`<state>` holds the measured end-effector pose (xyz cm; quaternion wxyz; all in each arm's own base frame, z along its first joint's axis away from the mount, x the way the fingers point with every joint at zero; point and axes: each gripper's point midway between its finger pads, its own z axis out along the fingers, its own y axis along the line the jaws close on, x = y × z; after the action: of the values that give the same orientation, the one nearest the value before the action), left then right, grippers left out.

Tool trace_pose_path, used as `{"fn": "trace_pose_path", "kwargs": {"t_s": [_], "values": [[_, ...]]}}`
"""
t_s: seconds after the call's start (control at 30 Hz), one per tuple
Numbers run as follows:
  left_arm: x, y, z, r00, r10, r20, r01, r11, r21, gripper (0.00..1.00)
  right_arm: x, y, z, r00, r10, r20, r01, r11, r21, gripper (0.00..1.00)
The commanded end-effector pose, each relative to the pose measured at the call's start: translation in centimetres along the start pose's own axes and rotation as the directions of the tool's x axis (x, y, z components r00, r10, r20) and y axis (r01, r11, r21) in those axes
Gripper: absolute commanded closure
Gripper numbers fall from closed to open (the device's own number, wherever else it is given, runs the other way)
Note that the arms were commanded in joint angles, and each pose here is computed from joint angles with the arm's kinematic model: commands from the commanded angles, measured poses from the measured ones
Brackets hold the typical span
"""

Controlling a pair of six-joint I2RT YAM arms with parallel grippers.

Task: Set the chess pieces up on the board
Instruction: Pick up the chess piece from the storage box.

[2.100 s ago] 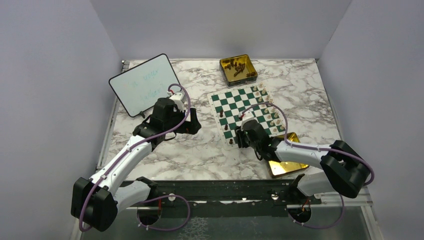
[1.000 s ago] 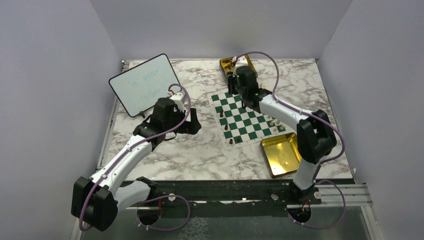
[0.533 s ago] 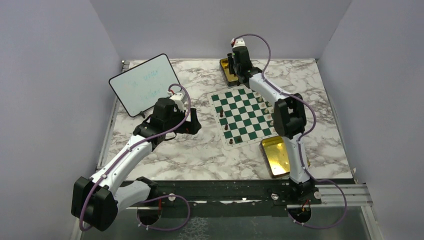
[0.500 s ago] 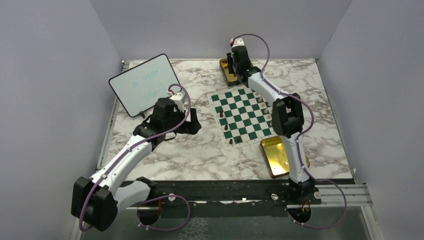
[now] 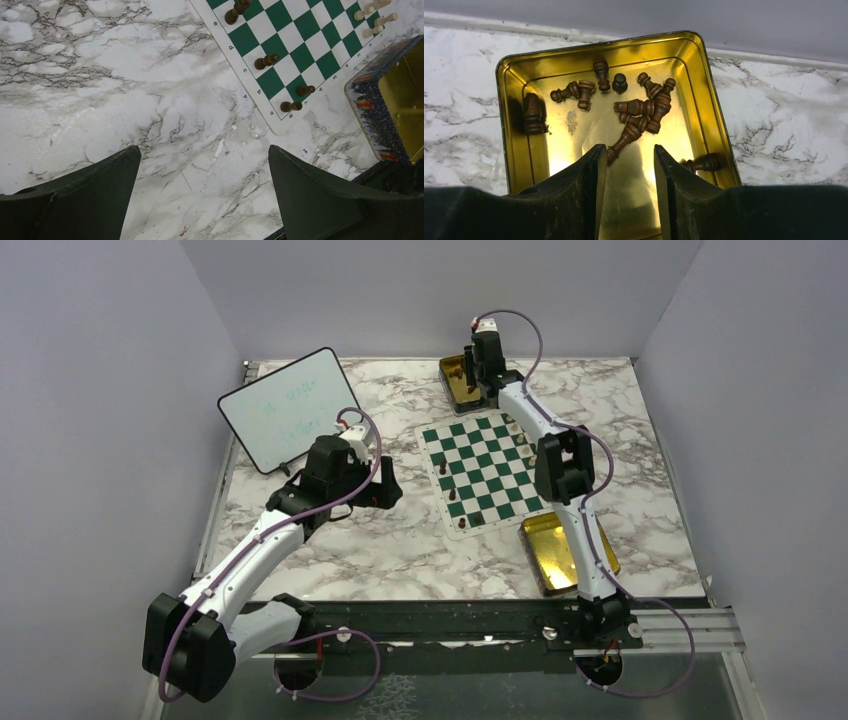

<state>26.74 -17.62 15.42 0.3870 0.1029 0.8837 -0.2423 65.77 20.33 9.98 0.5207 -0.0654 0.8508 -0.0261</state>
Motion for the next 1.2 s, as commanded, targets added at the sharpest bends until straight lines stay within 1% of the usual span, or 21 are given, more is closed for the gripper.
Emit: {"fn": "trace_pose_path", "kwargs": {"t_s": [0.0, 0.3, 0.47, 0.67, 0.93, 1.17], "values": [[-0.9, -0.1, -0.3, 1.000, 0.017, 0.024, -0.017, 1.000, -0.005, 0.01, 0.6, -0.2, 1.4, 1.000, 0.028, -0.006, -0.028, 1.000, -0.014, 0.56], [-0.6, -0.1, 0.2, 1.000, 0.016, -0.002, -0.016, 1.000, -0.002, 0.01, 0.2, -0.1, 2.7, 0.997, 0.061, 0.037, -0.059, 0.997, -0.045, 0.56], [-0.9, 0.2, 0.0, 1.000, 0.020, 0.015, -0.019, 1.000, -0.019, 0.01, 1.5, -0.2, 3.6, 0.998, 0.059, 0.018, -0.058, 0.997, -0.049, 0.56], [-0.5, 0.2, 0.4, 1.000, 0.017, -0.007, -0.017, 1.000, -0.015, 0.01, 2.8, -0.4, 4.2, 0.998, 0.065, -0.003, -0.065, 0.997, -0.038, 0.56], [-0.5, 0.3, 0.4, 1.000, 0.018, -0.008, -0.019, 1.000, -0.021, 0.01, 4.7, -0.5, 5.3, 0.995, 0.095, -0.031, -0.096, 0.995, -0.026, 0.57], [-0.5, 0.5, 0.5, 1.000, 0.017, -0.008, -0.018, 0.999, -0.032, 0.01, 4.2, -0.2, 5.6, 0.990, 0.140, -0.008, -0.140, 0.989, -0.046, 0.57]]}}
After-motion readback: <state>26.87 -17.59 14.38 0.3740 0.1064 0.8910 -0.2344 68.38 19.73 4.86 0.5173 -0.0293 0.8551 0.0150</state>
